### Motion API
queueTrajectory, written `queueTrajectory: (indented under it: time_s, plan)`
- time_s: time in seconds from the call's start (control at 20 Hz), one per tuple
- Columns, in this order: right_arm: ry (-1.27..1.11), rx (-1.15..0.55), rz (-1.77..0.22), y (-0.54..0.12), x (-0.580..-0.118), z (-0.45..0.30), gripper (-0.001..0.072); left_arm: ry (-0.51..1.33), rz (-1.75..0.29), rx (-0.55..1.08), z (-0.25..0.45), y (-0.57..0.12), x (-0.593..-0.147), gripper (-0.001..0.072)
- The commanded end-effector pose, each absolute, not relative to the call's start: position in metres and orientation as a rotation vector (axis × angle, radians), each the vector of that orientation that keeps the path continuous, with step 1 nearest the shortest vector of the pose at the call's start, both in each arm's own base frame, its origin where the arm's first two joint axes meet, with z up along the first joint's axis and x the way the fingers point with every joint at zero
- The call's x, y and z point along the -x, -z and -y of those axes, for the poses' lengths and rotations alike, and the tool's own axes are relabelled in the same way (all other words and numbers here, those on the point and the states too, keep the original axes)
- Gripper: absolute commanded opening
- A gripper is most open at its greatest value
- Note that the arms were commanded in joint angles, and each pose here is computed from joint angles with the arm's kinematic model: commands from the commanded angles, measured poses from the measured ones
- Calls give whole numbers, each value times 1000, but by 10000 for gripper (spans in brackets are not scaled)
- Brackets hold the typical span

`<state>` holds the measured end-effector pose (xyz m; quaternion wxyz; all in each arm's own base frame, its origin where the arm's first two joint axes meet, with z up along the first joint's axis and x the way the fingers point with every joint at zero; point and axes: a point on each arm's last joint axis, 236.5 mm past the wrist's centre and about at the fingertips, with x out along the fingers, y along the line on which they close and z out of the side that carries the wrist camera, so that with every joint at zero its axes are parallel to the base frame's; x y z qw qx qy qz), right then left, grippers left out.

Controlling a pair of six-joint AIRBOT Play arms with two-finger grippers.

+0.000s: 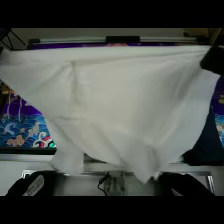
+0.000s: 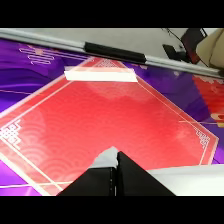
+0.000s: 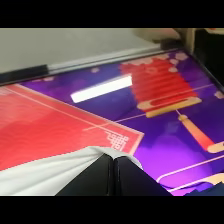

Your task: Fold the shirts.

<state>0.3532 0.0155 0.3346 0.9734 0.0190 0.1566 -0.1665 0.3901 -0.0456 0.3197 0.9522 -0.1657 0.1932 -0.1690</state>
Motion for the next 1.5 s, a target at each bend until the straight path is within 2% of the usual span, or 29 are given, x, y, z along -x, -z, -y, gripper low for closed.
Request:
queueTrajectory:
  time_s: [0.0, 0.15, 0.3, 0.45, 0.6, 0.65, 0.7, 0.75, 0.8, 0.95, 1.05, 1.2, 1.25, 1.3, 1.45]
  plan:
    - [358, -76, -436, -251, -443, -20, 45, 343, -469, 384, 67, -232, -463, 29]
    - [259, -237, -445, -193, -519, -16, 46, 289, -542, 443, 73, -160, -517, 29]
    - [207, -475, -468, -142, -562, -13, 46, 232, -603, 528, 80, -92, -552, 30]
    - [244, -568, -584, -72, -576, -10, 46, 195, -678, 628, 89, -34, -567, 31]
    - [278, -604, -731, -7, -572, -25, 47, 233, -823, 649, 112, 18, -555, 32]
    - [280, -633, -766, 7, -570, -32, 48, 250, -861, 653, 118, 26, -549, 66]
    - [272, -656, -785, 14, -569, -39, 111, 260, -880, 656, 119, 29, -545, 247]
    - [259, -658, -788, 12, -569, -43, 359, 282, -900, 659, 119, 25, -542, 598]
    - [233, -621, -788, 3, -566, -43, 557, 312, -918, 647, 113, 18, -539, 720]
    - [187, -362, -868, -33, -531, -13, 558, 374, -1010, 571, 61, -15, -524, 720]
    - [172, -234, -1042, -35, -483, 15, 557, 269, -1173, 539, 5, -13, -493, 720]
    - [-14, -277, -1373, -13, -408, 4, 557, 104, -1448, 510, -48, 22, -427, 720]
    - [-63, -315, -1435, -8, -393, -6, 557, 104, -1505, 520, -47, 35, -411, 690]
    - [-97, -341, -1482, -3, -381, -15, 557, 122, -1551, 535, -39, 50, -397, 590]
    - [-145, -352, -1538, 13, -367, -39, 557, 213, -1556, 631, 2, 84, -384, 581]
